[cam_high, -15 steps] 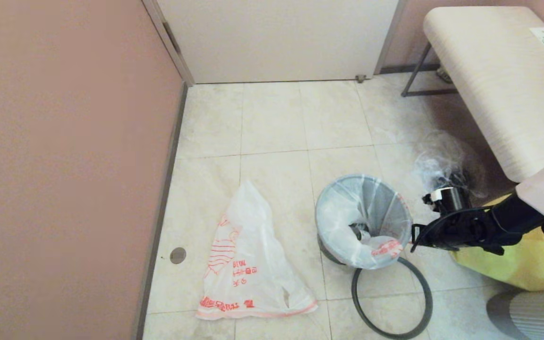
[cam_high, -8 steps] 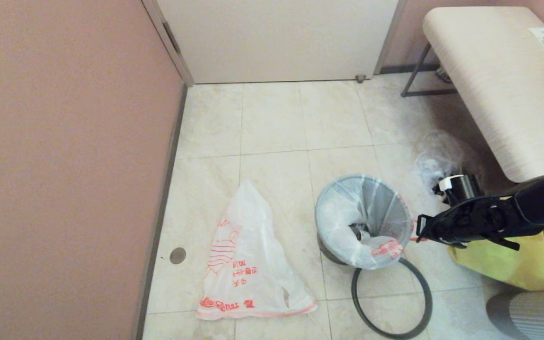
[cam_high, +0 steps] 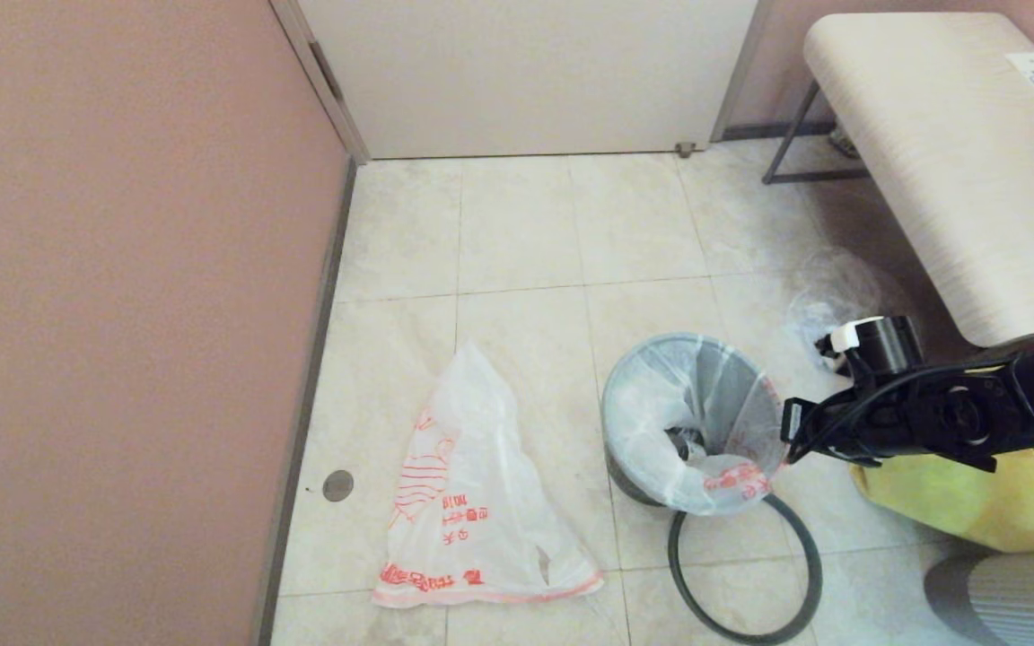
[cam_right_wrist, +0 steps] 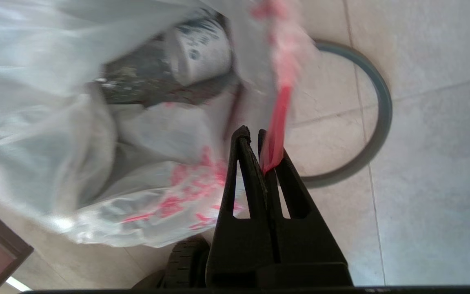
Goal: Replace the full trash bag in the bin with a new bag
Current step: Place the trash bag on the floor
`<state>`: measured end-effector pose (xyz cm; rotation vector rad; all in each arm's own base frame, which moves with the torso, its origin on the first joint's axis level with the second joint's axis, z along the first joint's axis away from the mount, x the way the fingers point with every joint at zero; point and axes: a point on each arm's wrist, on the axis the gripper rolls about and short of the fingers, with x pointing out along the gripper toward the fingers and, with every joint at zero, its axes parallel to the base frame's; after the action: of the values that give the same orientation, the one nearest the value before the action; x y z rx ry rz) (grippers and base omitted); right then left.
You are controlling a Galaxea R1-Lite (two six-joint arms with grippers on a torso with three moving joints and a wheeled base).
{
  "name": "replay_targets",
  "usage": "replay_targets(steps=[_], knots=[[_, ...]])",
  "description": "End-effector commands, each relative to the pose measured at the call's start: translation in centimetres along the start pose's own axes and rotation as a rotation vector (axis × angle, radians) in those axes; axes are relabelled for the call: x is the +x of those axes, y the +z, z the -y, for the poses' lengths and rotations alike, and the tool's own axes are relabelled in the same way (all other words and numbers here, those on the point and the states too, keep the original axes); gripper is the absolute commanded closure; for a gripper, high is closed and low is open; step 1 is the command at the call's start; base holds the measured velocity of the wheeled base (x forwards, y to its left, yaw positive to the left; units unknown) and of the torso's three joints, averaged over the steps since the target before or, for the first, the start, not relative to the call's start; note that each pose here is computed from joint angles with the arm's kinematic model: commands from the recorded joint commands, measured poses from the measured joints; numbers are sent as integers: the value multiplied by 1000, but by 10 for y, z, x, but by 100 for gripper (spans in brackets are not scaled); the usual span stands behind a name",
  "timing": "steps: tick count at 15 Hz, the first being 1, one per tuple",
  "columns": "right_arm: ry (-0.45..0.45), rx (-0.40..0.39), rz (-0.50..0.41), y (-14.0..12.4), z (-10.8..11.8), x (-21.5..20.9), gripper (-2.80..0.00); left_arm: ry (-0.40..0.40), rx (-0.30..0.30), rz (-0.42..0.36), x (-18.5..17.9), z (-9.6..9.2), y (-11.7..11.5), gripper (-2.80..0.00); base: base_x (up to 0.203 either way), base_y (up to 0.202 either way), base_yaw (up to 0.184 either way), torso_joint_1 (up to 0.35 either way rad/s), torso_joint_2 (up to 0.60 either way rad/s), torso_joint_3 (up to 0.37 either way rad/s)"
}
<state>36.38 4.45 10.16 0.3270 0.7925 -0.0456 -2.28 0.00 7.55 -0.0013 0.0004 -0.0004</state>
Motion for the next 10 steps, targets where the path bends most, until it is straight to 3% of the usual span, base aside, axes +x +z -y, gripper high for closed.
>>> replay_targets(steps=[1, 6, 10], knots=[[21, -10, 25, 3, -7, -9, 0, 0, 0, 0, 0, 0, 0, 0, 0, 0, 0, 0, 0, 0], [47, -72, 19, 3, -24, 13, 0, 0, 0, 0, 0, 0, 0, 0, 0, 0, 0, 0, 0, 0], [89, -118, 55, 10, -56, 21, 0, 0, 0, 0, 0, 0, 0, 0, 0, 0, 0, 0, 0, 0]])
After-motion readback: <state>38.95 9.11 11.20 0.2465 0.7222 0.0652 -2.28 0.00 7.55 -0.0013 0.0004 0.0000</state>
